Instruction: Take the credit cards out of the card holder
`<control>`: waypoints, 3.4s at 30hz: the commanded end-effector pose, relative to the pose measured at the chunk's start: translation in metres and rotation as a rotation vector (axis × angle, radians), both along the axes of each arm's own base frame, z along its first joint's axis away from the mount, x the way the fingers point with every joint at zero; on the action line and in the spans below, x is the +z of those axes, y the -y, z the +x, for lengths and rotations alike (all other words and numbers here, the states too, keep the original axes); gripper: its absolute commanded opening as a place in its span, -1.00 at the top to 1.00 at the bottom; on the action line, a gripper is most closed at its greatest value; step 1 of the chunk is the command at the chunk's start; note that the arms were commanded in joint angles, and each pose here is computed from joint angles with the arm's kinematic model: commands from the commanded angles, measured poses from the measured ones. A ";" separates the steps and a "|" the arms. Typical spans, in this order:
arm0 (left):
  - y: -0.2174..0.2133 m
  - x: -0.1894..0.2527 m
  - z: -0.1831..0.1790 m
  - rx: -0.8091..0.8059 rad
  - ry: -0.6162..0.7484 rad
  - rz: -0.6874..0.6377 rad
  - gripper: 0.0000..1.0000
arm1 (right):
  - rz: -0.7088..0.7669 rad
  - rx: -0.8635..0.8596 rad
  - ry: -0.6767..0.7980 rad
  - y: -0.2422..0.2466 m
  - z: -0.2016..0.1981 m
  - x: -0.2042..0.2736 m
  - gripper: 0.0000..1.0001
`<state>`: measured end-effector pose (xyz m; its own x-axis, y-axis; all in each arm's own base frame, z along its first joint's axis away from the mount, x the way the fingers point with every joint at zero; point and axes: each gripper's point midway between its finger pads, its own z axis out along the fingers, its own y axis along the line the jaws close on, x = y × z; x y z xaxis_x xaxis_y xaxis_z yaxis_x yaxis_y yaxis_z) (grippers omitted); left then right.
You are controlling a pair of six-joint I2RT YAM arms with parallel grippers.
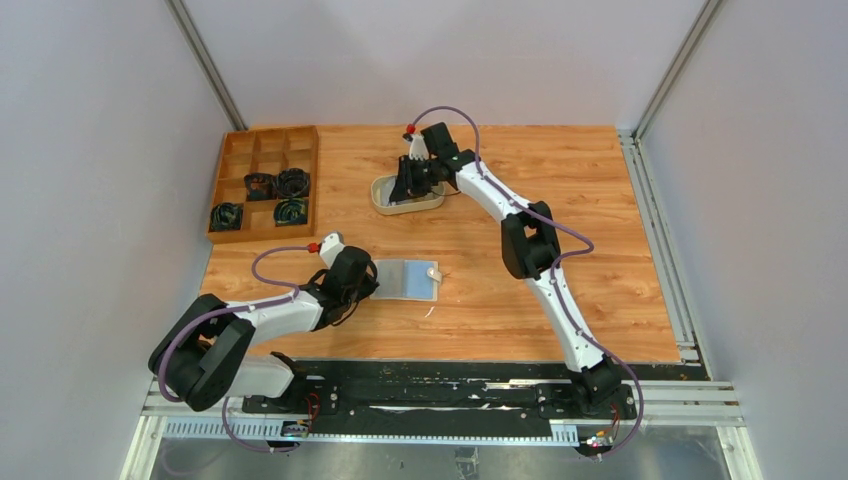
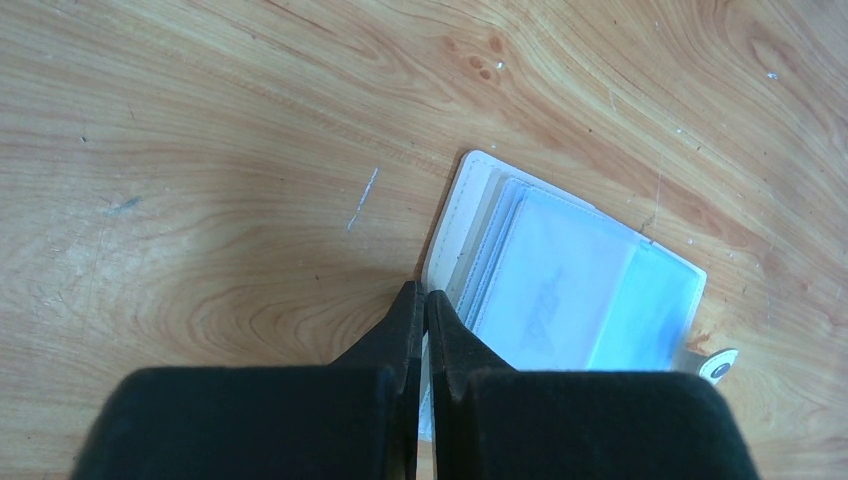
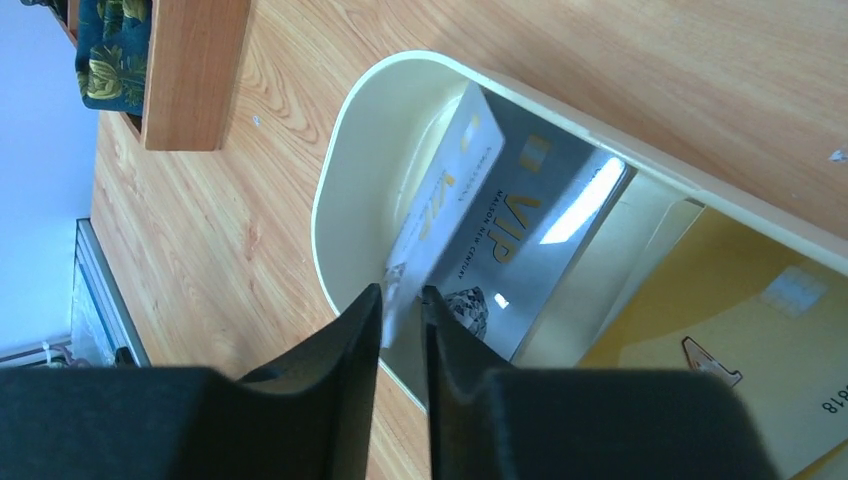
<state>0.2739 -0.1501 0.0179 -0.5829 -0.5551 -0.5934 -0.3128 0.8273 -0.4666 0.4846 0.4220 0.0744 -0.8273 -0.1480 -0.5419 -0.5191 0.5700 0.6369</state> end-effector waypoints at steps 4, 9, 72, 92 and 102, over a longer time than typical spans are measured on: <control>-0.015 -0.032 -0.030 -0.037 -0.139 0.098 1.00 | 0.005 0.029 0.043 -0.002 -0.004 0.016 0.09; -0.014 -0.031 -0.030 -0.038 -0.136 0.093 1.00 | -0.017 0.025 0.076 0.004 -0.003 0.025 -0.19; -0.004 -0.029 -0.031 -0.047 -0.138 0.067 1.00 | -0.066 0.172 0.070 0.135 -0.055 0.019 -0.07; 0.002 -0.030 -0.028 -0.066 -0.150 0.076 1.00 | -0.121 0.137 0.066 0.189 -0.030 0.015 -0.04; 0.005 -0.031 -0.026 -0.071 -0.154 0.075 1.00 | -0.157 0.104 0.057 0.201 -0.020 0.012 -0.04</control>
